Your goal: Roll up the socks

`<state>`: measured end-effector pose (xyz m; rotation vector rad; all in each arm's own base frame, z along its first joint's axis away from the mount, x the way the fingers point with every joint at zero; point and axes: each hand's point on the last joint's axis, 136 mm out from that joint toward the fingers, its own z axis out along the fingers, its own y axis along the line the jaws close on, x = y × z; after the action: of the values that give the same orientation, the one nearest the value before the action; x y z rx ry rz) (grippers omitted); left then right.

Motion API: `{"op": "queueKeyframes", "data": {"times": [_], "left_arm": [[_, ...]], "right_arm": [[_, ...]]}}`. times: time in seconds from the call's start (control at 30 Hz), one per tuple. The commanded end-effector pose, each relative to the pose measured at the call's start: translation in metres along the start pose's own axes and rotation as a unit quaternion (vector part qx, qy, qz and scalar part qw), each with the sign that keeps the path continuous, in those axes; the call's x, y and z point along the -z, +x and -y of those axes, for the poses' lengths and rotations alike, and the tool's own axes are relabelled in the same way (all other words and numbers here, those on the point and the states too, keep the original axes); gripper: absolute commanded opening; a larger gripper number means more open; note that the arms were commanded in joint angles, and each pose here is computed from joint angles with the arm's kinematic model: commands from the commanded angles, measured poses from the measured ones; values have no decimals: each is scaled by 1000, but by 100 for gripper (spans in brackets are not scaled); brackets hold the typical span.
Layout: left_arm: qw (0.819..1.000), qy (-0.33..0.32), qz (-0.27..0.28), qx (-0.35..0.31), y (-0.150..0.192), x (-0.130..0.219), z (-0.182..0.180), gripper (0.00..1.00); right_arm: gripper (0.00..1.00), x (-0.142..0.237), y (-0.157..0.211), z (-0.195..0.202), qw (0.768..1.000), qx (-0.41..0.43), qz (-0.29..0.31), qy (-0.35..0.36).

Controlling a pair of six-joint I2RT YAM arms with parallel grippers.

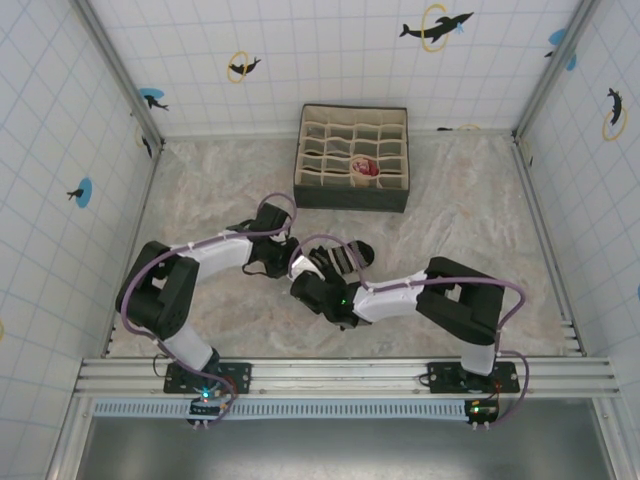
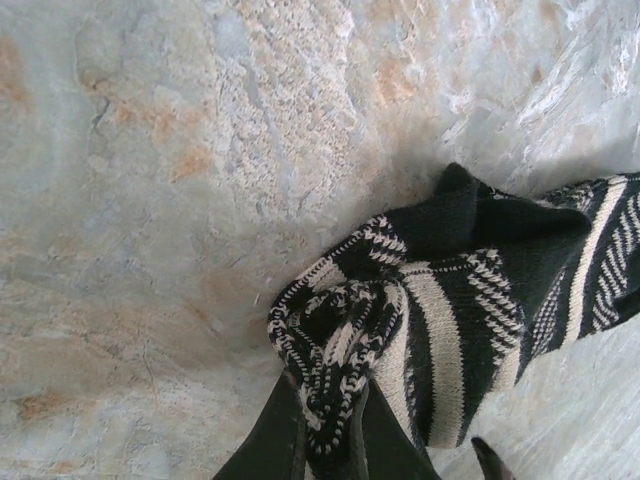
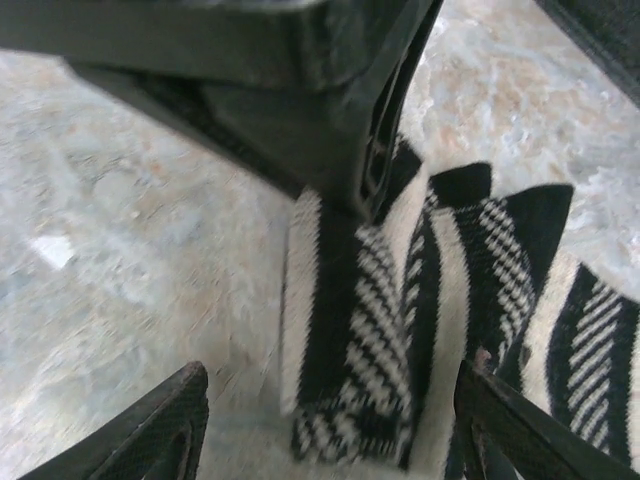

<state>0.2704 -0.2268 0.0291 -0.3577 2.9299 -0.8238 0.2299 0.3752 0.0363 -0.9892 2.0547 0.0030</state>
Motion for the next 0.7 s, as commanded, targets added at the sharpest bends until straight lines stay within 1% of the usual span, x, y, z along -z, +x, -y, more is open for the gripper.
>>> {"op": "queueKeyframes", "data": {"times": [0.0,0.03,0.07,0.1,0.2,0.23,0.27,0.3,0.33,0.37,0.4,0.47,0.53,0.57,0.63,0.67], "left_arm": [[1000,-22,-16,10,12,2,-17,0],[1000,-23,-16,11,13,2,-18,0],[1000,-24,-15,11,13,2,-19,0],[1000,-25,-13,10,13,2,-19,0],[999,-27,-1,16,9,5,-23,0],[1000,-23,3,21,7,7,-23,0],[999,-18,8,25,5,9,-24,3],[1000,-10,11,27,4,10,-23,9],[999,-3,15,29,2,13,-23,18],[999,0,21,30,0,16,-22,24],[999,1,26,31,-3,18,-22,34],[999,5,37,32,-7,24,-20,47],[998,8,51,31,-12,30,-19,67],[998,10,59,28,-14,33,-17,71],[997,13,74,23,-18,38,-16,77],[997,17,79,20,-19,40,-14,78]], "right_arm": [[59,-7,-15,3,1000,-12,16,12],[56,-8,-15,3,1000,-17,15,8],[51,-9,-13,2,1000,-21,12,2],[42,-11,-12,2,1000,-27,9,-1],[9,-15,-1,5,998,-52,-9,-16],[0,-16,4,5,998,-64,-16,-23],[0,-17,8,7,996,-76,-21,-31],[0,-16,11,6,995,-86,-23,-40],[0,-16,15,7,993,-101,-25,-52],[0,-14,18,6,991,-114,-24,-66],[0,-12,20,6,988,-130,-22,-82],[0,-9,24,5,980,-161,-16,-114],[0,-7,25,6,971,-194,-9,-142],[0,-7,27,6,967,-204,-10,-153],[0,-7,29,7,955,-236,-11,-182],[0,-7,29,6,948,-250,-9,-198]]}}
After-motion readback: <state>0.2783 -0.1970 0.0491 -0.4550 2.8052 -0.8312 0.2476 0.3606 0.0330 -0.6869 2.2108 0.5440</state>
